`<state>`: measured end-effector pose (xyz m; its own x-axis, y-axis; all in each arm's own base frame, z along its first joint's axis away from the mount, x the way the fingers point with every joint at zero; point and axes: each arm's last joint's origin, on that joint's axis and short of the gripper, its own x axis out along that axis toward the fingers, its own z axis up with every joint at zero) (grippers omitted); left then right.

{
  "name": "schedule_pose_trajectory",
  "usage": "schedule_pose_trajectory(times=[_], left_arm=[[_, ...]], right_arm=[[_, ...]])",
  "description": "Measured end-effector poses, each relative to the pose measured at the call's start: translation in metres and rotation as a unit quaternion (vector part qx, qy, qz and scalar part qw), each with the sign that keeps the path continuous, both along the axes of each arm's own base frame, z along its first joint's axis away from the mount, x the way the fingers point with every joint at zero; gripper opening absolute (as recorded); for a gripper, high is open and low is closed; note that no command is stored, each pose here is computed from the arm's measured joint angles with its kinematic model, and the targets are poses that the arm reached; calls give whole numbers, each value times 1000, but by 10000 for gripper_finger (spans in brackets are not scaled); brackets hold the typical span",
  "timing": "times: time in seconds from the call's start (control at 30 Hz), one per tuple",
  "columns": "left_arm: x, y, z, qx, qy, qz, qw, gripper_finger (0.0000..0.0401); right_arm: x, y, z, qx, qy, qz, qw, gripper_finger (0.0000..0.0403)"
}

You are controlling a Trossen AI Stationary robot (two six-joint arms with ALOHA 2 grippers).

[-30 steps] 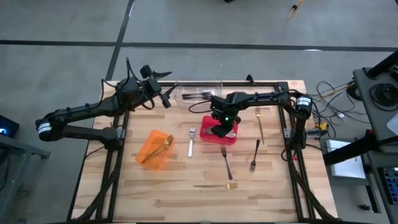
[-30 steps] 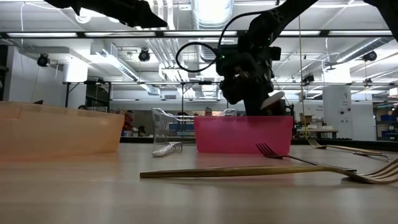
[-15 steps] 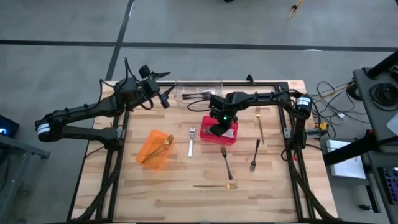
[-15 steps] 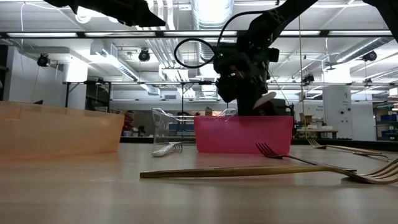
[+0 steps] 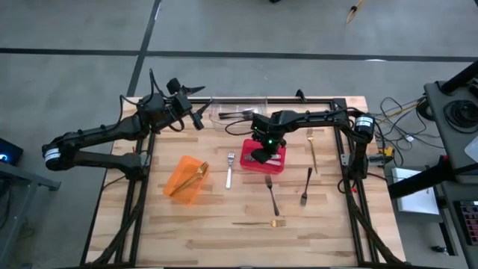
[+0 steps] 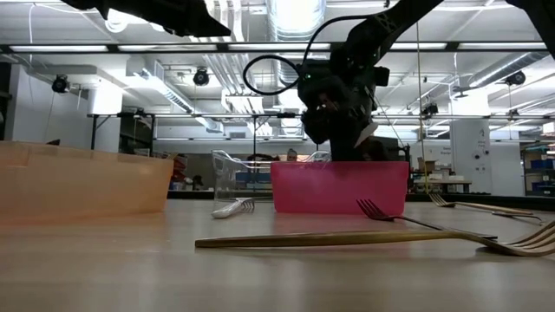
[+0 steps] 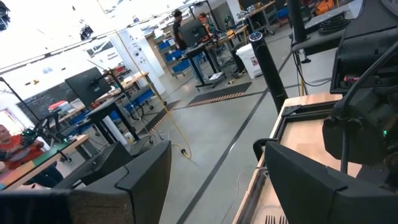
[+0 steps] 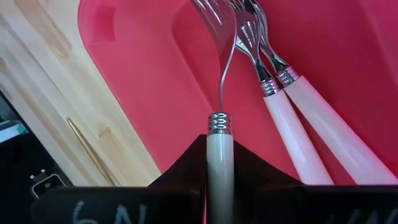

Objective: Sort silverware by color (type)
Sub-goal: Put the white fork into the red bin

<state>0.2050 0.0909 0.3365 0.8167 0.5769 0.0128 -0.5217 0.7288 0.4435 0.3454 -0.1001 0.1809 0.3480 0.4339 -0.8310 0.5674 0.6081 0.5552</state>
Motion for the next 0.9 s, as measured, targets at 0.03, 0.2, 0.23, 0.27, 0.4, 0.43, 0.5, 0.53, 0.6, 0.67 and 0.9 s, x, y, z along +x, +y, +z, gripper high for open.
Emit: schedule_pose_trajectory(times=[0.03, 0.2, 0.23, 0.27, 0.4, 0.43, 0.5, 0.53, 0.6, 0.67, 0.9], left_arm=[[0, 0, 0, 0, 0, 0, 1000, 240], [0, 0, 0, 0, 0, 0, 1000, 240], [0, 0, 0, 0, 0, 0, 1000, 240], [0, 0, 0, 0, 0, 0, 1000, 240], [0, 0, 0, 0, 0, 0, 1000, 240], [0, 0, 0, -1, 1, 0, 1000, 240], [0, 0, 0, -1, 2, 0, 1000, 240], [0, 0, 0, -1, 2, 0, 1000, 240], [0, 0, 0, -1, 2, 0, 1000, 240], [0, 0, 0, -1, 2, 0, 1000, 240], [0, 0, -1, -1, 2, 0, 1000, 240]], right_arm=[[0, 0, 0, 1, 1, -2, 1000, 29], [-1, -1, 0, 5, 8, -10, 1000, 29], [-1, -1, 0, 5, 9, -11, 1000, 29], [-1, -1, 0, 6, 10, -13, 1000, 29], [-2, -1, 0, 9, 15, -13, 1000, 29], [-3, 0, 0, 10, 18, -13, 1000, 29], [-3, 0, -1, 13, 21, -14, 1000, 29], [-3, 0, -1, 15, 23, -17, 999, 29], [-2, 0, 0, 14, 20, -19, 1000, 29], [-2, -1, 0, 14, 22, -27, 999, 29], [-1, -1, 0, 20, 28, -46, 998, 29]])
